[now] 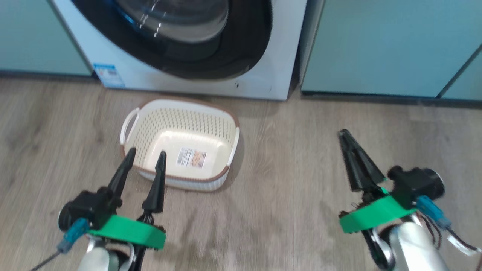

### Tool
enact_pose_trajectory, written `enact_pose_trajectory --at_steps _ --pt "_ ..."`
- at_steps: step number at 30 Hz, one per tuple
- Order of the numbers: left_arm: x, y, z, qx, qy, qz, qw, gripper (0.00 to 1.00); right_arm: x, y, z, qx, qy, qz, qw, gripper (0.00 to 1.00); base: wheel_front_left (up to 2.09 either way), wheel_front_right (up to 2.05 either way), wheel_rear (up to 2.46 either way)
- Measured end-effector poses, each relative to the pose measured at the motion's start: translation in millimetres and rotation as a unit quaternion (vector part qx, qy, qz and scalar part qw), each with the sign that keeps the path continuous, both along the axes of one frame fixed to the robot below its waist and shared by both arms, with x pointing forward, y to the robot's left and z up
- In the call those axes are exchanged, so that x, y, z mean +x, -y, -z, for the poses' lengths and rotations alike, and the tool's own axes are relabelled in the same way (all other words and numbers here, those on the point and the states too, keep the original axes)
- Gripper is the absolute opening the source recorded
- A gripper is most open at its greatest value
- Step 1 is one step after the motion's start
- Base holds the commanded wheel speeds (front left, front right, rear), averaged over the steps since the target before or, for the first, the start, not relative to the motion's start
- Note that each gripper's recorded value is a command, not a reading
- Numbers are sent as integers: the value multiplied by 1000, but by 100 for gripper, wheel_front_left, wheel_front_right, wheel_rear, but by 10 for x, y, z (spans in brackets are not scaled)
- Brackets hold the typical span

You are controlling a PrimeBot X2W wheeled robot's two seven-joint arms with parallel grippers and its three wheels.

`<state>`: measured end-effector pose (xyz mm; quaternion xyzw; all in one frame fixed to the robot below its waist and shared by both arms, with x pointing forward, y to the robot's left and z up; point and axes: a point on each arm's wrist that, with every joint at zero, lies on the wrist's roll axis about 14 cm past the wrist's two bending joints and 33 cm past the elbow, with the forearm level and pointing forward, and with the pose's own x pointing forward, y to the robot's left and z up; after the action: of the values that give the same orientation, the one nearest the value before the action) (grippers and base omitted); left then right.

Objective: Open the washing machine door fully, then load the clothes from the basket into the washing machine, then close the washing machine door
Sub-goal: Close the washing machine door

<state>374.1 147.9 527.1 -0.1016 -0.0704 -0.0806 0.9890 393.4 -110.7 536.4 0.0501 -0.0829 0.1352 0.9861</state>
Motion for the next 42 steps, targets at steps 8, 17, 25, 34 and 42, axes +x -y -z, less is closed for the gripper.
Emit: enact_pose_trajectory --at_steps 8,17,25,34,42 --pt "312 -43 76 -3 -7 -8 1000 100 544 -834 -156 -46 51 -123 990 0 0 0 0" --pt "434 -305 225 -10 -28 -48 998 100 1196 -1348 -22 -103 67 -210 970 0 0 0 0" --pt "500 -560 470 -21 -62 -87 994 100 1946 -1676 145 -139 66 -233 960 0 0 0 0" --pt "485 -734 658 -13 -90 -113 989 100 2619 -1549 536 -136 -7 -183 974 0 0 0 0" --pt "541 -745 682 -20 -91 -114 989 100 2892 -1303 577 -147 -20 -135 980 0 0 0 0"
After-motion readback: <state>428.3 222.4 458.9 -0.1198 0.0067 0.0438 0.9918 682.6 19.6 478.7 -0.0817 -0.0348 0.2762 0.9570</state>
